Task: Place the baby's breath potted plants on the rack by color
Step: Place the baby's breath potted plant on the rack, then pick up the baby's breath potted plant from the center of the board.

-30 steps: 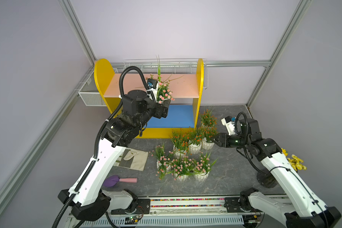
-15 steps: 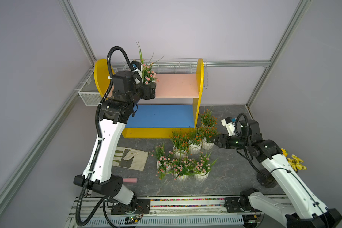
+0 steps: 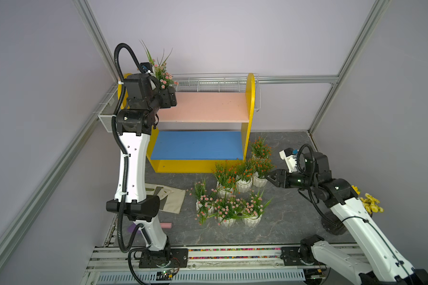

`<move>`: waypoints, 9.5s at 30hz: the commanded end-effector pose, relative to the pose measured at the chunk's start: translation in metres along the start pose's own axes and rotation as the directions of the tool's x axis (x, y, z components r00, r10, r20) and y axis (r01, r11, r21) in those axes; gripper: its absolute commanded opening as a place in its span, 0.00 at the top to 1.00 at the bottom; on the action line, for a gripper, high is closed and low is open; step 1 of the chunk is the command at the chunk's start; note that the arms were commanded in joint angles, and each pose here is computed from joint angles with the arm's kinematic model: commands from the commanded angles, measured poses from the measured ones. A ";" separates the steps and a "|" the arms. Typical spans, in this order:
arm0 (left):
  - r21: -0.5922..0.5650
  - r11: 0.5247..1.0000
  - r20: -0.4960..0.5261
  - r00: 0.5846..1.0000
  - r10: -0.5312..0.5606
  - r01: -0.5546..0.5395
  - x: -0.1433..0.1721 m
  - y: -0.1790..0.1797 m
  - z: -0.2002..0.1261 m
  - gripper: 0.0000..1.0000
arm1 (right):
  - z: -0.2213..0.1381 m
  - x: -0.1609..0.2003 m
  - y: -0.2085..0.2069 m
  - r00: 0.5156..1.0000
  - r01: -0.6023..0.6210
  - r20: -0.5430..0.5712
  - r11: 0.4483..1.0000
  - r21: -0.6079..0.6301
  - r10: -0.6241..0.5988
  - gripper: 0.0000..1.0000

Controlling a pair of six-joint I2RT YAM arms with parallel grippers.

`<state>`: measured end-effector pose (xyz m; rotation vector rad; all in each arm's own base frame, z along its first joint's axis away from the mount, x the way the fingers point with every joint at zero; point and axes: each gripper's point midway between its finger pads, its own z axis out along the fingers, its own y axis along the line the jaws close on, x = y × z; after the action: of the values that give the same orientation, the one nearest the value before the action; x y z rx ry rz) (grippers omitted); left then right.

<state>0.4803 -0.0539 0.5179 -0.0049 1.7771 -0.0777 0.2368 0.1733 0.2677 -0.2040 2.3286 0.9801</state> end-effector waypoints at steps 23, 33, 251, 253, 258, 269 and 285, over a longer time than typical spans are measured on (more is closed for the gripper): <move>-0.271 0.961 0.026 0.999 -0.044 0.049 -0.001 0.065 0.016 0.54 | 0.004 0.018 -0.015 0.999 -0.036 -0.019 0.999 0.025 0.036 0.46; -0.267 0.962 0.007 0.999 -0.048 0.048 0.007 0.067 0.026 0.42 | 0.006 0.018 -0.017 0.999 -0.038 -0.022 0.999 0.030 0.039 0.43; 0.846 0.514 0.058 0.982 0.179 -0.143 0.291 -0.272 -0.197 0.00 | 0.008 -0.035 0.027 0.946 0.294 -0.205 0.930 0.222 -0.250 0.92; 0.854 0.497 0.073 0.982 0.176 -0.153 0.292 -0.278 -0.201 0.00 | 0.009 -0.036 0.030 0.946 0.294 -0.207 0.932 0.211 -0.252 0.92; 0.859 0.478 0.099 0.977 0.191 -0.180 0.295 -0.295 -0.205 0.00 | 0.013 -0.039 0.035 0.944 0.295 -0.211 0.937 0.188 -0.255 0.92; 0.821 0.530 0.113 0.971 0.209 -0.209 0.302 -0.318 -0.188 0.00 | 0.024 -0.036 0.048 0.933 0.308 -0.236 0.941 0.142 -0.270 0.92; 0.771 0.589 0.144 0.967 0.209 -0.242 0.301 -0.330 -0.175 0.00 | 0.034 -0.024 0.064 0.936 0.269 -0.249 0.962 0.054 -0.248 0.93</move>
<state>0.2266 -0.3791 0.2433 0.9260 1.6498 -0.6656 0.2660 0.2115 0.2812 -0.5460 2.5424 0.5256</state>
